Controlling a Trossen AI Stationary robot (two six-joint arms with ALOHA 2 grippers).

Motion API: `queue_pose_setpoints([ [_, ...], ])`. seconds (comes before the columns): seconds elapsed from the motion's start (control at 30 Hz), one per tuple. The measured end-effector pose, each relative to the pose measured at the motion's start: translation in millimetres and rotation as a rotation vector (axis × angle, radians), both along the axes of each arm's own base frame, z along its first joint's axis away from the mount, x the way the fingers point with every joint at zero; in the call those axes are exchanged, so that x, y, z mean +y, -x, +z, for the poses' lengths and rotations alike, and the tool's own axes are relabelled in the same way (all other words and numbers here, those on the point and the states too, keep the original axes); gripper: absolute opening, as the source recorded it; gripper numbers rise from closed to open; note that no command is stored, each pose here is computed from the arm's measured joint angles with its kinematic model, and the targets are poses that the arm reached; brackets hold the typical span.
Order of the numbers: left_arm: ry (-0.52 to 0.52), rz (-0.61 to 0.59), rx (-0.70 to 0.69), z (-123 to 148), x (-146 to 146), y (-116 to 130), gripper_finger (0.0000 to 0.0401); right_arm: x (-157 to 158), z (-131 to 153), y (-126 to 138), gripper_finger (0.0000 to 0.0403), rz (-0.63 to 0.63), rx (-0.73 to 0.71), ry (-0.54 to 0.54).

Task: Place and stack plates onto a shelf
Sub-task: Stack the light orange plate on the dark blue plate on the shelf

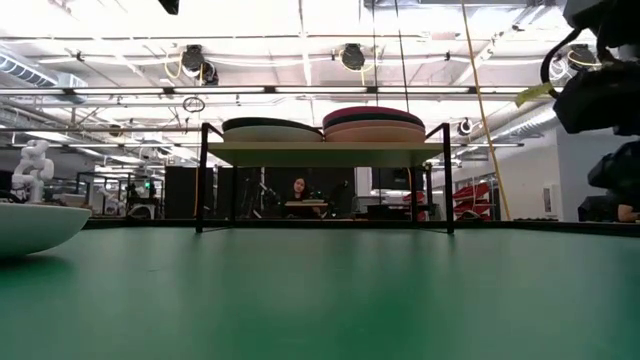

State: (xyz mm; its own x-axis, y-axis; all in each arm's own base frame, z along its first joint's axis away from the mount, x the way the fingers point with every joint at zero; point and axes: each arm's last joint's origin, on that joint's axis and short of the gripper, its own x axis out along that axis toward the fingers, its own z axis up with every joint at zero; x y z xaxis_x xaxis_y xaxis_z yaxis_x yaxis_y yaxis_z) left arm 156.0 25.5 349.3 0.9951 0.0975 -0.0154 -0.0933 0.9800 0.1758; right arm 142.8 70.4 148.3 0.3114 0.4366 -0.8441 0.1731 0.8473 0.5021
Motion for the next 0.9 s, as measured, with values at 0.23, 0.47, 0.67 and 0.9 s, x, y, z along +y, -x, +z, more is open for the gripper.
queue_pose_setpoints([
  [0.23,0.000,0.000,0.000,0,0,0,0.0127,7,0,4,0.0173,0.021,0.017,-0.007],
  [0.47,0.000,0.000,0.001,0,0,0,0.0127,11,-12,11,0.0162,0.011,0.020,0.012],
  [0.67,0.000,0.000,0.002,0,0,0,0.0127,8,-33,20,0.0126,-0.010,0.006,-0.035],
  [0.9,0.000,0.001,0.002,0,0,0,0.0127,7,-34,22,0.0014,0.013,-0.035,-0.067],
])
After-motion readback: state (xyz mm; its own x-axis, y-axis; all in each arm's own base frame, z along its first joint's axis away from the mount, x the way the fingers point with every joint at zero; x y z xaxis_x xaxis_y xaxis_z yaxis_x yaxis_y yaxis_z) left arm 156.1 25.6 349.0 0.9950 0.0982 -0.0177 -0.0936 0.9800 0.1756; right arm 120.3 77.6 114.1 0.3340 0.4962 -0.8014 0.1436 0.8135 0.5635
